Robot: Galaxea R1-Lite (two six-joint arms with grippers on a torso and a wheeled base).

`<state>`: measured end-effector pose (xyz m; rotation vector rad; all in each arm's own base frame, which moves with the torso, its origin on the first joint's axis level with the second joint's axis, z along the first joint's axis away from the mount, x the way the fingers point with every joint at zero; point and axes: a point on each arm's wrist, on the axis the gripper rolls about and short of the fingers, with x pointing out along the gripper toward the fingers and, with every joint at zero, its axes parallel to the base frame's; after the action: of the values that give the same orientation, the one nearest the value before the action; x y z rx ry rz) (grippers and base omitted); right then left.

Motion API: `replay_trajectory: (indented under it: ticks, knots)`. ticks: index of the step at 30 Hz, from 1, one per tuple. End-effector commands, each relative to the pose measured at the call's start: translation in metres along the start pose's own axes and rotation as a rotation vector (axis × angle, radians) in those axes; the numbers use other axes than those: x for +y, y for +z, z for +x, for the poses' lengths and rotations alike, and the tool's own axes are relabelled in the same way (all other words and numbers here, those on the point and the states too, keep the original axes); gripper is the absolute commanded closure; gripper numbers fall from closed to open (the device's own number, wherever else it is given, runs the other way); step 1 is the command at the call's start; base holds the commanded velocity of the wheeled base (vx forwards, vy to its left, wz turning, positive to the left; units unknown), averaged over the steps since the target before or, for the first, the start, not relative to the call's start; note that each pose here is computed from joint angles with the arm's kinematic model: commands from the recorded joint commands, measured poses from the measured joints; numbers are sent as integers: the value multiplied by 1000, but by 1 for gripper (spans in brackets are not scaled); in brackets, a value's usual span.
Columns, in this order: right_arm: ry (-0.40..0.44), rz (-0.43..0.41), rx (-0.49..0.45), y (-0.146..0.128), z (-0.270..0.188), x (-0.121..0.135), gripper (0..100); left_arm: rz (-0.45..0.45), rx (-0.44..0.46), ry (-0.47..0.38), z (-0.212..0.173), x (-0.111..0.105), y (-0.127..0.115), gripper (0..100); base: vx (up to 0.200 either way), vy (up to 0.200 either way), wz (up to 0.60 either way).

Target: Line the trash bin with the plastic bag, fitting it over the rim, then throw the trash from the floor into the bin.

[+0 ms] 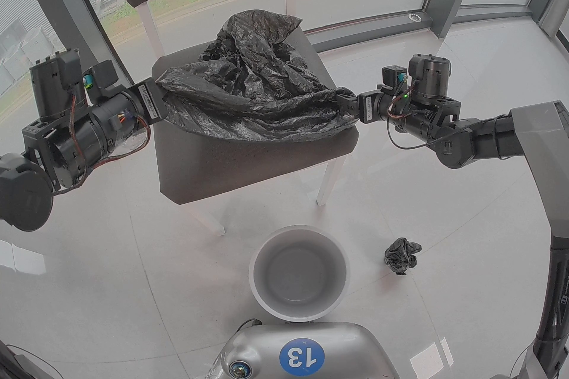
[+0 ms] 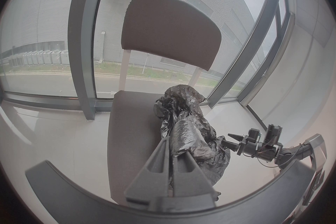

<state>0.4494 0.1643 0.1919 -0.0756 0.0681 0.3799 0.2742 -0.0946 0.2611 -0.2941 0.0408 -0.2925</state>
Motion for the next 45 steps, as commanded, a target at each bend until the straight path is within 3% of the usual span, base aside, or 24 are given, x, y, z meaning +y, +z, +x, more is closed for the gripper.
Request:
replay_trajectory:
  ticks: [1,5,19,20,30,36,40,45]
  knots:
    - [3,23,10,-7,6,3,0,-1,-7,-6,-3,-2,2,100,0,0,0]
    - [9,51,0,3,1,9,0,0,0,0,-4,0,0,100,0,0,0]
    - [50,73,76,-10,1,29,0,0,3,1,-4,0,-2,100,0,0,0]
    - [52,74,78,-10,1,31,100,0,5,3,-4,1,-3,100,0,0,0]
    - [39,78,69,-7,-2,26,100,4,24,-1,1,-1,-8,100,0,0,0]
    - [16,70,43,9,-18,14,100,10,29,-19,10,-7,-8,100,0,0,0]
    - [6,66,20,33,-51,9,100,20,95,-68,2,-29,-8,100,0,0,0]
    - [5,63,25,40,-73,8,100,25,146,-124,-10,-52,-3,100,0,0,0]
